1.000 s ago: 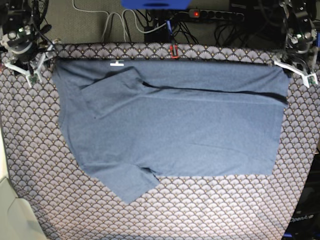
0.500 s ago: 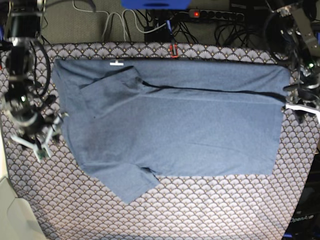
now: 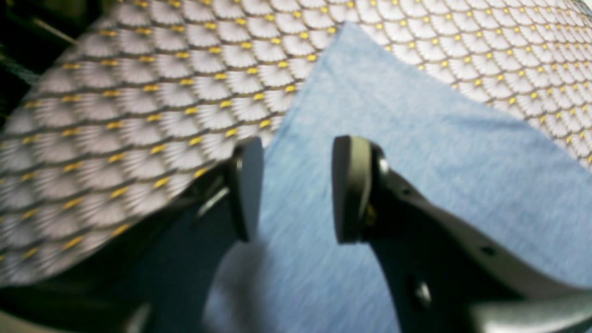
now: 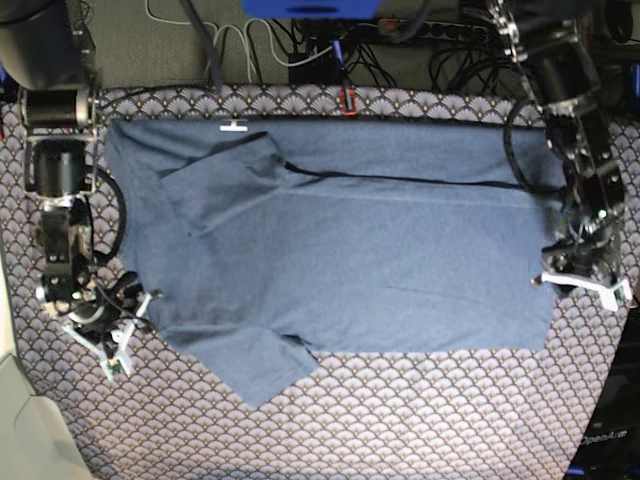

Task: Fold the T-shirt properly
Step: 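Release the edge and move both grippers to the shirt's hem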

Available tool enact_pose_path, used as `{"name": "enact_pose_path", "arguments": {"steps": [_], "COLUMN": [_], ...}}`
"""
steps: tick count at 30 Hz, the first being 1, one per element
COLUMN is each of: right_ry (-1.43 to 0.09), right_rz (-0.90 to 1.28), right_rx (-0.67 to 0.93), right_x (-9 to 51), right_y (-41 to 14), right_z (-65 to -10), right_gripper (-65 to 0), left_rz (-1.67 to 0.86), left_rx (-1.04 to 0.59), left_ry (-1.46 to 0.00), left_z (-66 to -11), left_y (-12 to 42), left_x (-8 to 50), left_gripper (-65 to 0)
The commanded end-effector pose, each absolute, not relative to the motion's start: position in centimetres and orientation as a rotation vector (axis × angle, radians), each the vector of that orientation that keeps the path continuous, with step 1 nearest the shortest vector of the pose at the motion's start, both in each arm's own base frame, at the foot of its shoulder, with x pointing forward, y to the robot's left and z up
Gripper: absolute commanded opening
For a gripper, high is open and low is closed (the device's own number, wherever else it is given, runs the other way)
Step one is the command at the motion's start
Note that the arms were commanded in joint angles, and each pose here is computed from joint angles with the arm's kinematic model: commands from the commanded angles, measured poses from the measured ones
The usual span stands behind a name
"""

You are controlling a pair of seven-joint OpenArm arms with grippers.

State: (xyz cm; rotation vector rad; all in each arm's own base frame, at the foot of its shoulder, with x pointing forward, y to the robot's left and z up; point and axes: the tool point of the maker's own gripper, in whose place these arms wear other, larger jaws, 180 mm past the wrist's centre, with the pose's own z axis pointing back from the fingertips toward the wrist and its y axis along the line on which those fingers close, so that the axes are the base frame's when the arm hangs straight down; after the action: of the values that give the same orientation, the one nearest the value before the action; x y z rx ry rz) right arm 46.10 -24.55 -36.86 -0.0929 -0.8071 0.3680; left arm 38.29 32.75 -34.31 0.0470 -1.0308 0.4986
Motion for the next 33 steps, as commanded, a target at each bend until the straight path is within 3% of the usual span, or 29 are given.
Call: {"name": "enact_pose_path", "arguments": {"steps": [1, 14, 33], "right_ry": [-0.869, -0.873, -0.889], "right_rz": [0.353, 0.395, 0.354], "right_rx": [-0.098, -0.026, -0.05], "right_x": [47.9, 48.9, 49.2], "right_y": [-24.9, -21.5, -22.3], "right_z": [-34.7, -37.1, -36.7], "right_gripper": [-30.9, -30.9, -31.0], "left_rz": [0.5, 0.269, 0.276], "left_rx": [0.046, 0.171, 0.167], "left_ry": [-1.081, -1.129, -1.132], "left_z": [-32.6, -33.4, -33.3], "left_y": [33.4, 30.0, 30.3], "left_x": [39.9, 46.5, 46.6], "left_gripper": [-40.2, -40.2, -40.2]}}
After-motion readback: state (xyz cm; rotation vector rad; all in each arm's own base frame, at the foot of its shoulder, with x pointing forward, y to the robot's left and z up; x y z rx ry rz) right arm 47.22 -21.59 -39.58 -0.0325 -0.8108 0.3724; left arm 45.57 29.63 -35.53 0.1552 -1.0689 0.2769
